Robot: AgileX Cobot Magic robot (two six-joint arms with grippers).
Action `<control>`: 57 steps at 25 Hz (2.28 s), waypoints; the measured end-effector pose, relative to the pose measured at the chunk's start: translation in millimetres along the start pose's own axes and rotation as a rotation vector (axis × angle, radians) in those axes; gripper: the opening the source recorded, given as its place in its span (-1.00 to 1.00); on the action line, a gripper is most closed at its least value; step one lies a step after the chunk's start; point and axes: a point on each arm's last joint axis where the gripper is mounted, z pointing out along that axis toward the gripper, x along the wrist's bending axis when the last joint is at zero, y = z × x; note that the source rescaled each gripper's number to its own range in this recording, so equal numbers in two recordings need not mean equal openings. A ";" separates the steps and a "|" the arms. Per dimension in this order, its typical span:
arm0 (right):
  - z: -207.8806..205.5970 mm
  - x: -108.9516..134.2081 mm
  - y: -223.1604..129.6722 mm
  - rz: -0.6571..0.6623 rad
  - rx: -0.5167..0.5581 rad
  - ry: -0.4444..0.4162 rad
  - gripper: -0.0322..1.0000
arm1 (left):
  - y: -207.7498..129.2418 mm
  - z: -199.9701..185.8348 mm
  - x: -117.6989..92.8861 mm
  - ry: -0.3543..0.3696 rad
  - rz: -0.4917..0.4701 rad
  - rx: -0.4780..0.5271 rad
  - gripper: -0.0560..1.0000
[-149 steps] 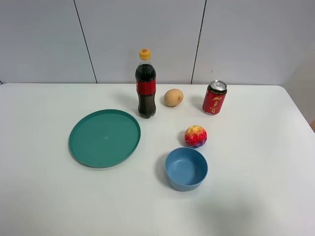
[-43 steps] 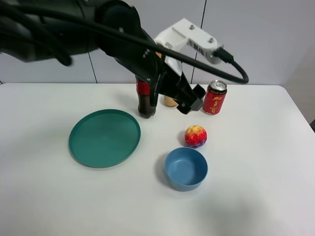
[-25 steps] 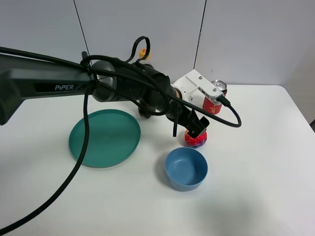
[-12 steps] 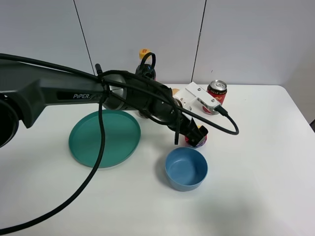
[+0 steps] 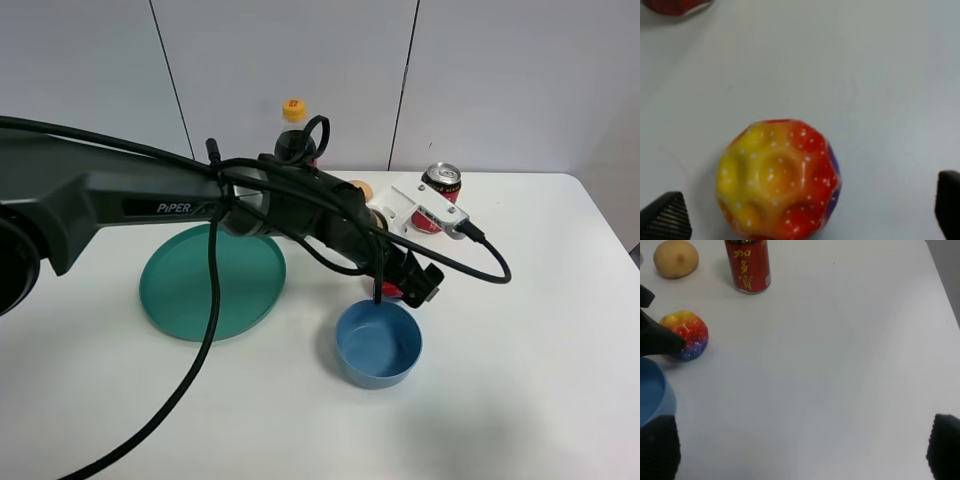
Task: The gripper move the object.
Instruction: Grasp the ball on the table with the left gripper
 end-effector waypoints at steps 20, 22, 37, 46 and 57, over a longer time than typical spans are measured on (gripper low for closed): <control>0.0 0.0 0.0 0.000 0.000 0.000 1.00 | 8.5 22.3 -0.7 -0.014 -0.008 0.020 1.00; 0.0 0.0 0.0 0.000 0.000 0.000 1.00 | 9.3 22.3 -0.7 -0.014 -0.008 0.018 1.00; 0.0 0.0 0.0 0.000 0.000 0.000 1.00 | -3.3 43.7 10.3 0.009 -0.004 0.035 1.00; 0.0 0.0 0.0 0.000 0.000 0.000 1.00 | -11.3 51.3 22.9 0.022 -0.032 0.056 1.00; 0.0 0.0 0.0 0.000 0.000 0.000 1.00 | -16.9 59.8 32.5 0.040 -0.044 0.042 1.00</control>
